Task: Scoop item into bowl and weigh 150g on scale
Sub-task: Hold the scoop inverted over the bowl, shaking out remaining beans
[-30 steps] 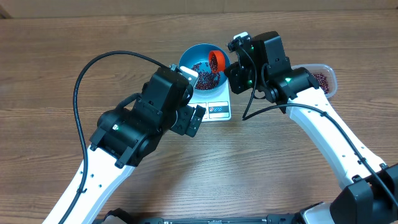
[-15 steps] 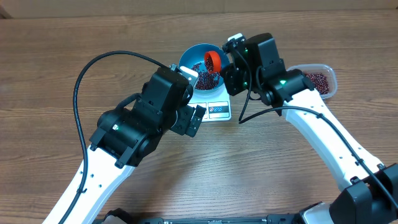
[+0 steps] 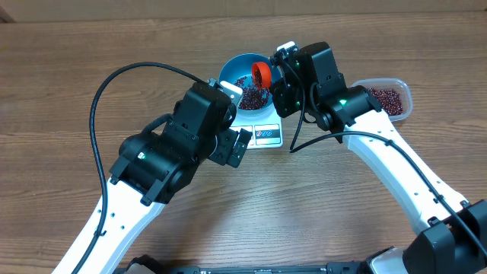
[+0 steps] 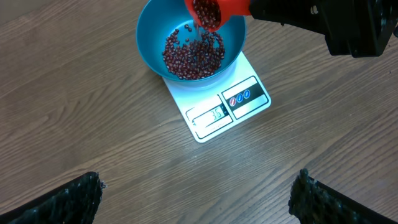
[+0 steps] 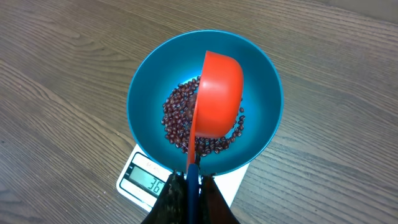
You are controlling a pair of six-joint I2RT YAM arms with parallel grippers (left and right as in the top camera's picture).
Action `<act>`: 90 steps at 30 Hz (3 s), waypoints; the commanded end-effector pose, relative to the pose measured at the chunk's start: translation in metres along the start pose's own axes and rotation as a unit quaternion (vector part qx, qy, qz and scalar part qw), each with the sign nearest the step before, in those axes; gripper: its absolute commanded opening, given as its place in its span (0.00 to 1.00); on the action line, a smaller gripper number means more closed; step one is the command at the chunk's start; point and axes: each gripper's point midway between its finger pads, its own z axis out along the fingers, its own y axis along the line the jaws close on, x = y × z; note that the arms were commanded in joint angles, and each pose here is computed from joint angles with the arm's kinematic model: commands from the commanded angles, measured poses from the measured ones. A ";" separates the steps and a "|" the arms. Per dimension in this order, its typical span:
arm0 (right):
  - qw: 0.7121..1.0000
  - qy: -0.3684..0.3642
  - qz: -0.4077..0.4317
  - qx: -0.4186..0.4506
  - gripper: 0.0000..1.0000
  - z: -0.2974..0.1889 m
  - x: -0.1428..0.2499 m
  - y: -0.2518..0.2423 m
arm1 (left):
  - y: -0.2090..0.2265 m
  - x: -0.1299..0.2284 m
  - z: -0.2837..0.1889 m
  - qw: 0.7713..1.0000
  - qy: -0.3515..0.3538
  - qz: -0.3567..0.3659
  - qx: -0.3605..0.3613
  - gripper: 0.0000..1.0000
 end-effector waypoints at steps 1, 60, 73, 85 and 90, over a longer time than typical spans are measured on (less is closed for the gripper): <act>0.999 -0.034 -0.008 0.004 0.03 -0.017 -0.022 0.002 | 0.001 -0.002 0.001 1.000 -0.001 0.005 0.002 1.00; 0.994 -0.029 -0.106 -0.011 0.03 -0.015 -0.019 0.018 | 0.001 -0.002 0.001 1.000 -0.001 0.005 0.002 1.00; 0.995 -0.030 -0.097 0.002 0.04 -0.014 -0.020 0.013 | 0.001 -0.002 0.001 1.000 -0.001 0.005 0.002 1.00; 0.994 -0.021 -0.107 -0.004 0.04 -0.014 -0.015 0.015 | 0.001 -0.002 0.001 1.000 -0.001 0.005 0.002 1.00; 0.997 -0.030 -0.064 0.027 0.04 -0.015 -0.021 0.004 | 0.001 -0.002 0.001 1.000 -0.001 0.005 0.002 1.00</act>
